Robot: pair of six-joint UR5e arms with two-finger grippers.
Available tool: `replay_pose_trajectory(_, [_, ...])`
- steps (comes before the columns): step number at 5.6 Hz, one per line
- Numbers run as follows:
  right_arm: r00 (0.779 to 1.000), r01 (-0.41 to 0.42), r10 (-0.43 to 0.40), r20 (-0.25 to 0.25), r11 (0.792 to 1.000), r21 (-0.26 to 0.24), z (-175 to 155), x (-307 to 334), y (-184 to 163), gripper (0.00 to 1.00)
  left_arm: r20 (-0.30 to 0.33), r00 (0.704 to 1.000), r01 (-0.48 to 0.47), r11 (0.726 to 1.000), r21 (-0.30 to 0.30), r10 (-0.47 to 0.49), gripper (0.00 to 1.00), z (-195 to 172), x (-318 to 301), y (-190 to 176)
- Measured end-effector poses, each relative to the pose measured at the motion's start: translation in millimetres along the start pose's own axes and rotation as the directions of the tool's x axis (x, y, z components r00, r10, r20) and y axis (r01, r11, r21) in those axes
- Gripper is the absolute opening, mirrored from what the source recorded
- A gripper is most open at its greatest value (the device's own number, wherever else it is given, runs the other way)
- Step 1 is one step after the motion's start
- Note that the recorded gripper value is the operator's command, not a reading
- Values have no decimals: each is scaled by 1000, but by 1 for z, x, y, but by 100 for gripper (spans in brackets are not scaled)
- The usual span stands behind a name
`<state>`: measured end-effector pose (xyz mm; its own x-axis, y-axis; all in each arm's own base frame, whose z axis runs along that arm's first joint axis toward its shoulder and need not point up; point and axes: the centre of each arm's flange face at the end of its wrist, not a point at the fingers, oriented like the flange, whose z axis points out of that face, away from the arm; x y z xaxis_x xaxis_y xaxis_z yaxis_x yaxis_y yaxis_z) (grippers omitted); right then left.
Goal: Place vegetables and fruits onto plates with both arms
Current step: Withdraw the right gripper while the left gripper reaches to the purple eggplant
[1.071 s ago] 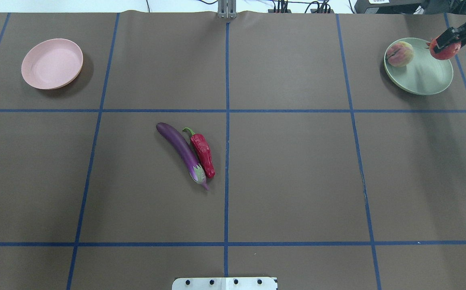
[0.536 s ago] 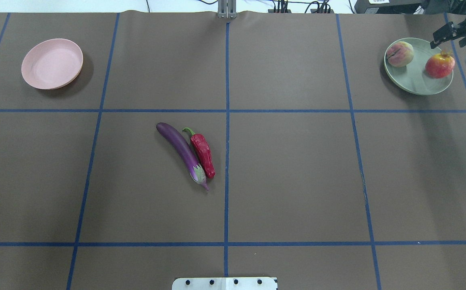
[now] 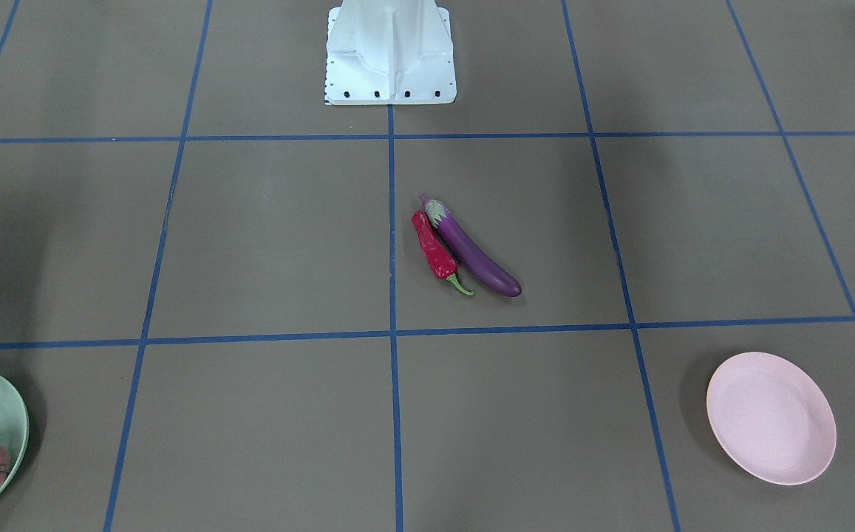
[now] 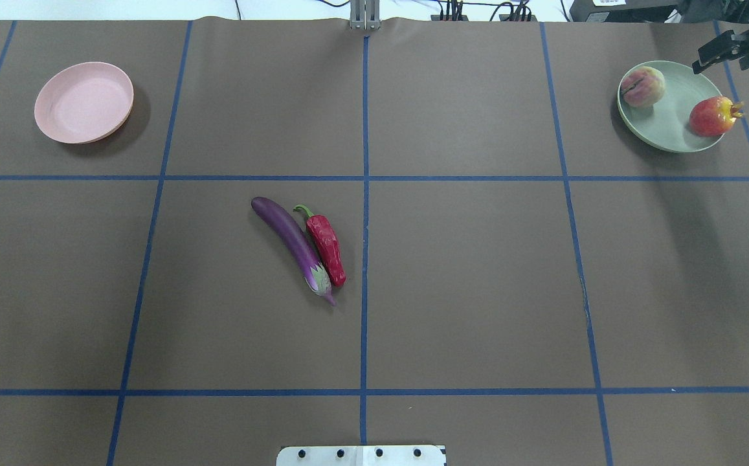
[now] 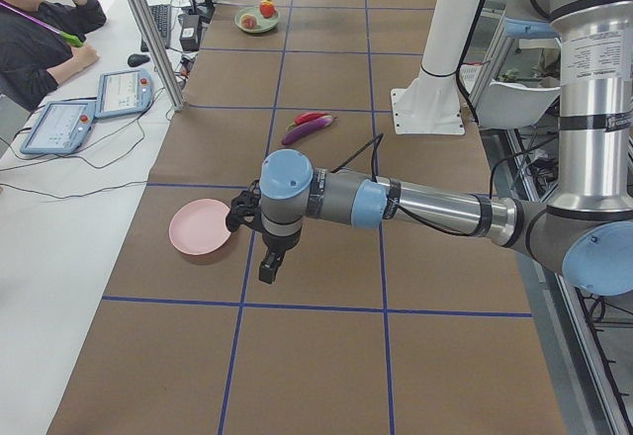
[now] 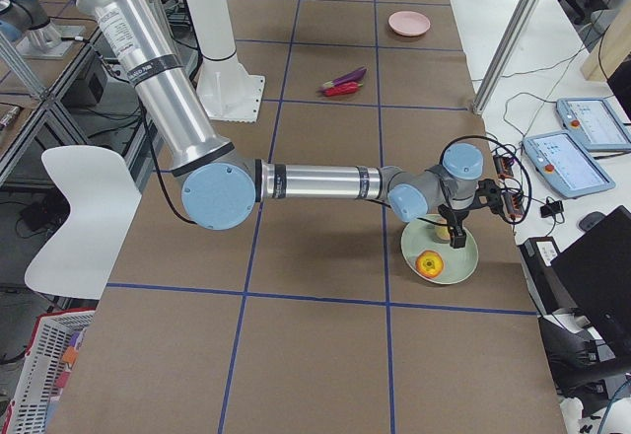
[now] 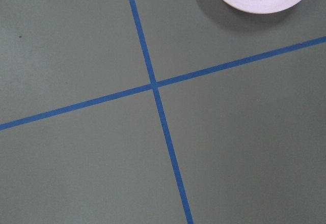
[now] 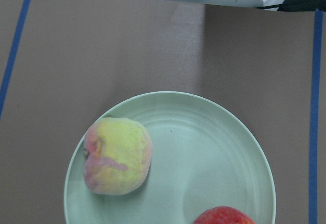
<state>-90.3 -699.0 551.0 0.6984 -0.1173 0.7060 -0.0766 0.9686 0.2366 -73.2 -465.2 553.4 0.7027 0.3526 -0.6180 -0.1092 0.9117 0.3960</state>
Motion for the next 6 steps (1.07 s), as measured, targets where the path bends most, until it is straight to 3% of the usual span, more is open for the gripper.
replay_pose_trajectory(1, [1000, -13, 13, 21, 1000, -6, -20, 2, 17, 99, -18, 996, -83, 993, 88, 85, 100, -6, 23, -32])
replay_pose_trajectory(2, [998, -31, 32, 53, 999, -7, -39, 25, 46, 99, -86, 996, -29, 994, 107, 39, 100, 1, 59, -63])
replay_pose_trajectory(4, [996, -57, 60, 65, 998, -38, -56, 81, 139, 99, -196, 972, 141, 989, 52, -128, 100, 24, 144, -121])
replay_pose_trajectory(6, [999, -31, 34, 23, 995, -99, -74, 116, 195, 99, -253, 945, 212, 977, -16, -209, 100, 51, 226, -155])
